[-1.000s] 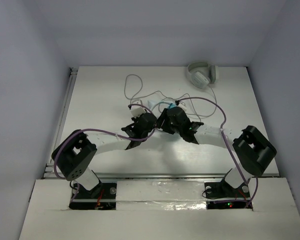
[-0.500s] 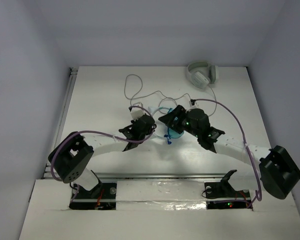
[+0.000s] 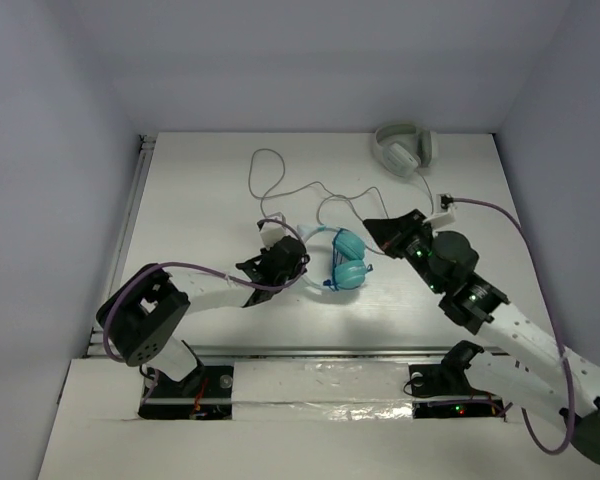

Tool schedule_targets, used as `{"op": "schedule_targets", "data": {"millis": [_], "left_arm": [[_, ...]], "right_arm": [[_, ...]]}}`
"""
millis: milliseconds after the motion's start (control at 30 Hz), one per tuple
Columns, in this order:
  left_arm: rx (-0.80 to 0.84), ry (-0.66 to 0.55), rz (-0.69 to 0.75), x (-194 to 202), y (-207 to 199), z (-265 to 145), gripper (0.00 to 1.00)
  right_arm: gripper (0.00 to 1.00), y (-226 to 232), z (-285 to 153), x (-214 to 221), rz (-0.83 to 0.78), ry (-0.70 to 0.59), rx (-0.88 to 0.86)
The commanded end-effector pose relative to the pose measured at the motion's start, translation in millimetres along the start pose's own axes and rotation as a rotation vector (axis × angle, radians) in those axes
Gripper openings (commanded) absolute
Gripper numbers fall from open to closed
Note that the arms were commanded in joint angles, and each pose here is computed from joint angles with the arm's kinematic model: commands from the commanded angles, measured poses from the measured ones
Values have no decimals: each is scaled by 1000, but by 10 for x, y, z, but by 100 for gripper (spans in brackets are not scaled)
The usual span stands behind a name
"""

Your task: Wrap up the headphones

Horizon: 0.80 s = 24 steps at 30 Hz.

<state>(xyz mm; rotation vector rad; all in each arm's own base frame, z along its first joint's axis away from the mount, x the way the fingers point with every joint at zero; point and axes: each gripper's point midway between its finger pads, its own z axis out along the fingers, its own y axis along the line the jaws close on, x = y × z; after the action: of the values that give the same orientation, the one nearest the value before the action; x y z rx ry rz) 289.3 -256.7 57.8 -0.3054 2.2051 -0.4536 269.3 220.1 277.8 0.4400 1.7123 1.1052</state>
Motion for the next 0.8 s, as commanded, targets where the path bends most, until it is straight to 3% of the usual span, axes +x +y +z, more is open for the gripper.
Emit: {"op": "schedule_targets", "data": {"millis": [0,100,167,200,267,300,367,500,567,767], "left_arm": [[79,-40,-66,-138,-193,-15,0],[57,-37,-37,-122,-146,5,1],[46,-54,-21,-178,-142,-3,15],[44,-69,-7,-230,-139,-33,29],[45,-87,1,-295,-138,-81,43],[50,-101,1,-366,-152,-144,54],[49,-125,19,-465,-160,-210,64],[80,-171,36,-725,-219,-482,95],[105,-205,43,-869,-252,-627,99],[241,-408,6,-1642,-365,-1514,99]], "right_arm": [[11,-44,-227,-373,-123,-134,59],[21,-105,-376,-416,-188,-133,83],[34,-180,-432,-413,-220,-124,111],[39,-185,-473,-419,-231,-122,111],[53,-214,-520,-442,-253,-127,122],[58,-202,-542,-465,-262,-131,121],[72,-155,-632,-563,-281,-156,121],[87,-49,-812,-797,-306,-213,138],[100,-1,-950,-960,-322,-256,158],[100,48,-1332,-1281,-308,-359,192]]}}
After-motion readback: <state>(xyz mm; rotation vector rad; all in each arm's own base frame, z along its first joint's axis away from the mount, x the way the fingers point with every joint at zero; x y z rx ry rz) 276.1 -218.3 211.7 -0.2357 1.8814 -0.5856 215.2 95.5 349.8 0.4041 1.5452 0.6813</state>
